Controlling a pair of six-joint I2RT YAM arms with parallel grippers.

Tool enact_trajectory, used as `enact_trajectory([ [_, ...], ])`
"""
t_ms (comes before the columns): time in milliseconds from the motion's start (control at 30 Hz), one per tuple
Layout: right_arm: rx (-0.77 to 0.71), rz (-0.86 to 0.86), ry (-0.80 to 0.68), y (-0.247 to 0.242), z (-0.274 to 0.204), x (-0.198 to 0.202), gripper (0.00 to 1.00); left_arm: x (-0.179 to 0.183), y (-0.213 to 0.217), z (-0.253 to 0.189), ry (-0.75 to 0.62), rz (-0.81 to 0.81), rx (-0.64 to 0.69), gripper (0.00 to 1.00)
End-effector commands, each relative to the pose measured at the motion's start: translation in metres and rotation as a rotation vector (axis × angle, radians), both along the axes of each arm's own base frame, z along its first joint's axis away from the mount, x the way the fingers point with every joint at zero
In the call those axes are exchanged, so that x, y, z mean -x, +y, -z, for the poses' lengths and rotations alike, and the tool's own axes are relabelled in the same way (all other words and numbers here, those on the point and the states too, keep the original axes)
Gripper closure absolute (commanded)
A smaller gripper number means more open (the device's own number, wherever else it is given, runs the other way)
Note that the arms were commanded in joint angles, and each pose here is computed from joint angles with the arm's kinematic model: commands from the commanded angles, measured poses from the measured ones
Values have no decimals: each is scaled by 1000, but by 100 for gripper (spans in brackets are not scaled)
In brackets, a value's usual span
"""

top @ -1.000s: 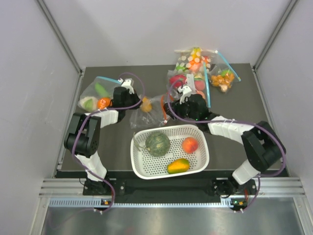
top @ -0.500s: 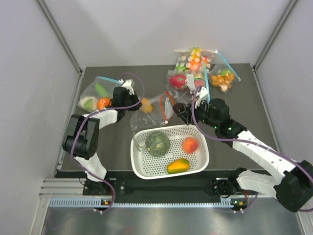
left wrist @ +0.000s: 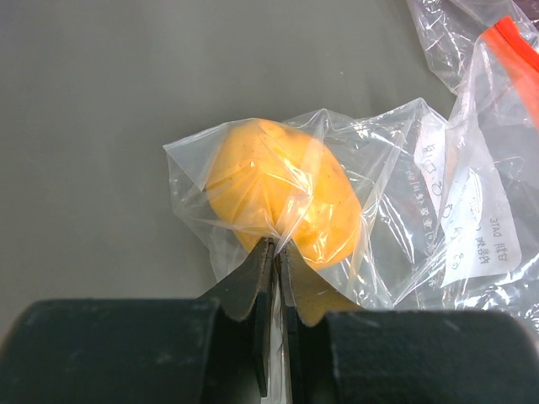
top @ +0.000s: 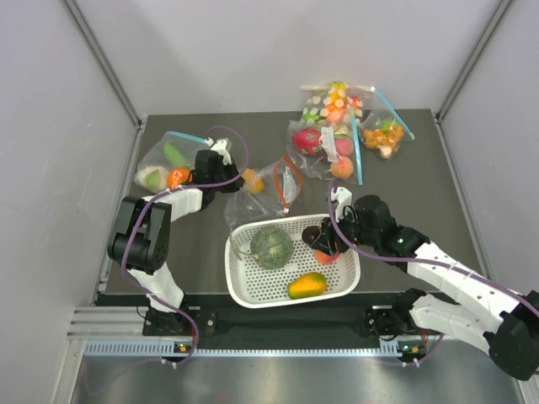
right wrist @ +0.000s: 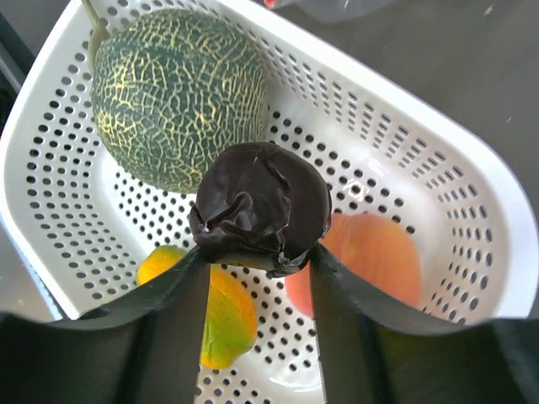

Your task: Open the zip-top bag and remove the fake food

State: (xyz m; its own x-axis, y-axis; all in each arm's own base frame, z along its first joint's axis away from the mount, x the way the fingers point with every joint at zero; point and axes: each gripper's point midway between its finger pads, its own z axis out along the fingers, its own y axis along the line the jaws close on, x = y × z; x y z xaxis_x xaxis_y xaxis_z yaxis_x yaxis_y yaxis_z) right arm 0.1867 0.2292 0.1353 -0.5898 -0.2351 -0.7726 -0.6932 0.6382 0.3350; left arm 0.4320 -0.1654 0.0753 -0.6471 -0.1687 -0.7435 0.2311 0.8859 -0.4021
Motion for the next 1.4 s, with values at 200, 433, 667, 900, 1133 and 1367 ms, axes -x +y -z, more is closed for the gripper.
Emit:
enact_trajectory([
  [200,-50,-47,-12,16,-19,-1,22,0,-4,-7,11,8,7,89],
  [433,-28,25,-94,11,-36,-21,19,2,-6,-3,22,22,14,89],
  [667,-19,144,-218,-2,-72,-78,21,4,-13,1,25,80,21,89],
  [900,-59,186,-258,5,-81,-156,25,2,-19,4,35,104,39,90],
  [1133,34,162,-181,36,-29,-223,30,1,-19,2,29,109,33,90],
  [1367,-17,125,-157,60,-13,-236,30,3,-20,2,31,122,35,90],
])
